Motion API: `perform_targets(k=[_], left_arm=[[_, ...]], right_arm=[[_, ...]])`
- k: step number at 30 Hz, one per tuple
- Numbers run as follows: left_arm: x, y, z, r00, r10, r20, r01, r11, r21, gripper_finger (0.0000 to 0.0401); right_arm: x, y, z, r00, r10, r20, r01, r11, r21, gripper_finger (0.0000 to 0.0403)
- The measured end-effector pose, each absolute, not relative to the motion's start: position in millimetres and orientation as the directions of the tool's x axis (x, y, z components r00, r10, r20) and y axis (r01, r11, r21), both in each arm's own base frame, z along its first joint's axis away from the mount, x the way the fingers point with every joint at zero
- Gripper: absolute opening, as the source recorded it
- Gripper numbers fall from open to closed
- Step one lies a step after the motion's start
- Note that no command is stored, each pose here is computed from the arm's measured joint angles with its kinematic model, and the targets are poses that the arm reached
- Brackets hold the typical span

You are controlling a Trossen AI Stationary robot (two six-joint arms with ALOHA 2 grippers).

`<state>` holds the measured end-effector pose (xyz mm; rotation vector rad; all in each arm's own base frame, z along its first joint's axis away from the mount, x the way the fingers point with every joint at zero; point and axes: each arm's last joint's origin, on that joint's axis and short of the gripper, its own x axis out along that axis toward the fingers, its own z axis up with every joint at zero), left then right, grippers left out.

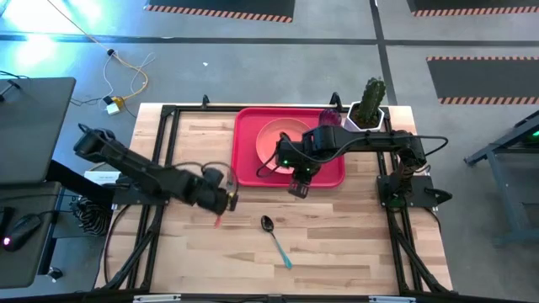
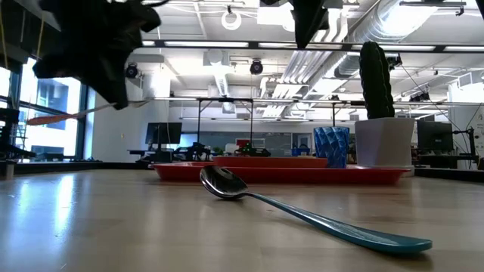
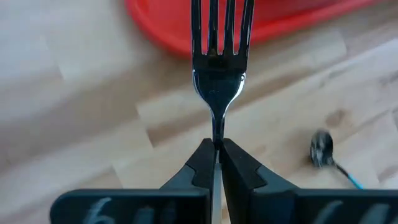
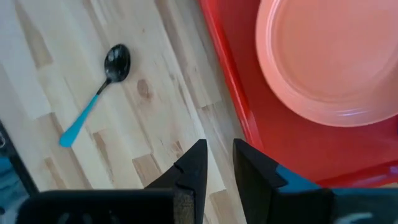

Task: Pick and place plate/cup/fork/spoon on tray
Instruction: Put the orange fork on the orange tray on the left side of the orange plate

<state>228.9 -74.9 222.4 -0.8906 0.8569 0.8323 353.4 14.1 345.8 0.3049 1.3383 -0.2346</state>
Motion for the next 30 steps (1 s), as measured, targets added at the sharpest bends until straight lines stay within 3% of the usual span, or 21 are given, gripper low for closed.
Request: perform_targets(k=[16, 30], left_arm=[[248, 9, 232, 0.432, 0.318, -0.844, -0.83, 0.506, -0.234, 0.0005], [254, 68, 238, 0.49, 0.392, -0.779, -0.849, 0.419, -0.323, 0.0005]], right_arm=[[355, -4, 346, 0.225, -0.101, -0.969, 0.388, 0.922, -0.006, 0.0069], [345, -65, 346, 0.161, -0.171, -0.972, 0.415, 0.905, -0.091, 0.0069]])
